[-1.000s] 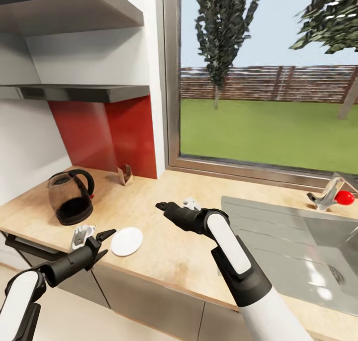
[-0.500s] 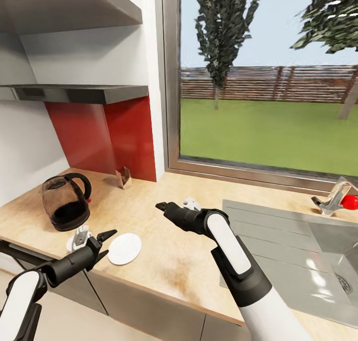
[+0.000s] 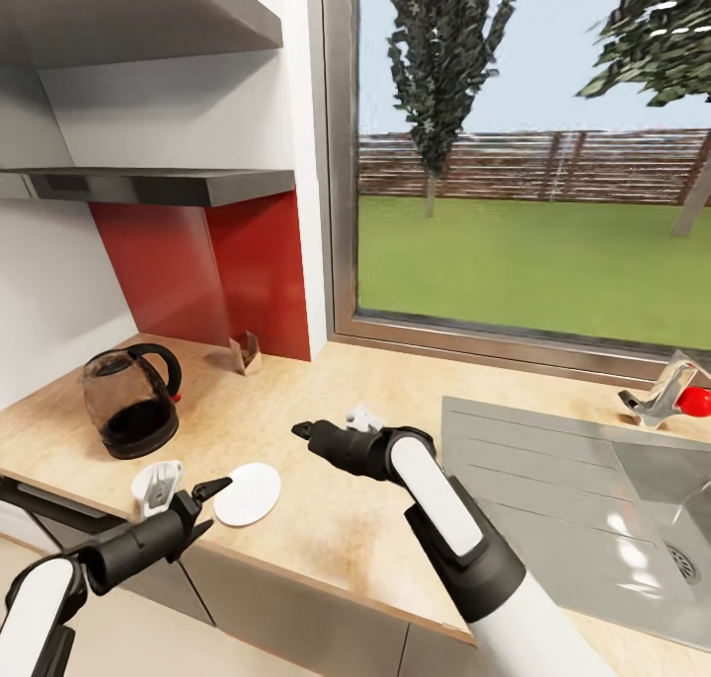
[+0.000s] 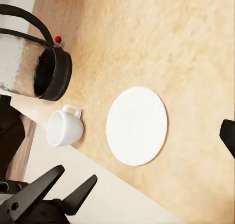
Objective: Set up a coffee station on the kitchen countertop: keep the coffee maker on the countertop, move the bottle of coffee from the kitchen shelf to the counter next to the coffee maker, place a paper coffee filter on top of the coffee maker, put the saucer next to the coffee maker with the coffee cup on the saucer, and place the electric kettle next to the coffee maker.
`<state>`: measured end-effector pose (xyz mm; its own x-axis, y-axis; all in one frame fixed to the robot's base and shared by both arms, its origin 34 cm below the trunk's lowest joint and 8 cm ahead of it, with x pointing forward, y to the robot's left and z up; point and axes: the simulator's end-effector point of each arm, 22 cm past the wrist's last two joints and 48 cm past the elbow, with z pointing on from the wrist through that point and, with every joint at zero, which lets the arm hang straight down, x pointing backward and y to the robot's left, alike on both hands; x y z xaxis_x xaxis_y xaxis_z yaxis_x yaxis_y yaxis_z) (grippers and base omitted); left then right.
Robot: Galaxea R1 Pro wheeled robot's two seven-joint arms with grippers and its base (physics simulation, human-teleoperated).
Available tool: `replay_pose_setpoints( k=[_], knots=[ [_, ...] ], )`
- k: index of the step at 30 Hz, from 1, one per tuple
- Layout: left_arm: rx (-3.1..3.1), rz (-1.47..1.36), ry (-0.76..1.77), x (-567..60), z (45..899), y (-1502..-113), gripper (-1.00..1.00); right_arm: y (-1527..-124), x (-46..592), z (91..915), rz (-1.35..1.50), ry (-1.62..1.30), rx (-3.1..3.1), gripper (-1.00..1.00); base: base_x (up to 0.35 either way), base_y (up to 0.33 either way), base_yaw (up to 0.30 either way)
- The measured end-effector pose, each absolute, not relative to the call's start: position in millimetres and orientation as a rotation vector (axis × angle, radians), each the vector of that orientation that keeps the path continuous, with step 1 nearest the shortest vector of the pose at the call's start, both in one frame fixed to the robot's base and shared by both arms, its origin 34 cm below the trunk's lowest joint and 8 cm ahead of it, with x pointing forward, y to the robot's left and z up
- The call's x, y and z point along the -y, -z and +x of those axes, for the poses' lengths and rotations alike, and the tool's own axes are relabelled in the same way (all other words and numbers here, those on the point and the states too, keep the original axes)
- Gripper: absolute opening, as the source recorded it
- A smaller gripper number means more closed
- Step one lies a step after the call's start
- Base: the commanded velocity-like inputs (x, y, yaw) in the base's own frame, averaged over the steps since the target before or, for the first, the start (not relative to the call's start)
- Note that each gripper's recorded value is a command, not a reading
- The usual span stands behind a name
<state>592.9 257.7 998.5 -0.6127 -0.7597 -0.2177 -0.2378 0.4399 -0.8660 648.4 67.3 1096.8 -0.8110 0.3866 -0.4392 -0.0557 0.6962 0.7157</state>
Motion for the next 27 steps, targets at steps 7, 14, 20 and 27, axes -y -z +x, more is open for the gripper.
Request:
replay_pose_setpoints(
  k=[7,14,20,27],
  knots=[
    [-2.105,-0.842,1.117,-259,588,-993,1.0,-1087,-72,643,0.233,-0.994,-2.352,1.0,0.0,0.0,0.0],
    [-2.107,-0.842,1.111,-261,587,-993,1.0,-1060,-75,639,0.233,-0.975,-2.411,1.0,0.0,0.0,0.0],
    [-2.106,-0.841,1.11,-262,588,-993,1.0,-1061,-82,638,0.219,-1.028,-2.397,1.0,0.0,0.0,0.001],
    [-2.109,-0.843,1.107,-262,588,-991,1.0,-1059,-83,638,0.218,-1.04,-2.397,1.0,0.0,0.0,0.114]
  ],
)
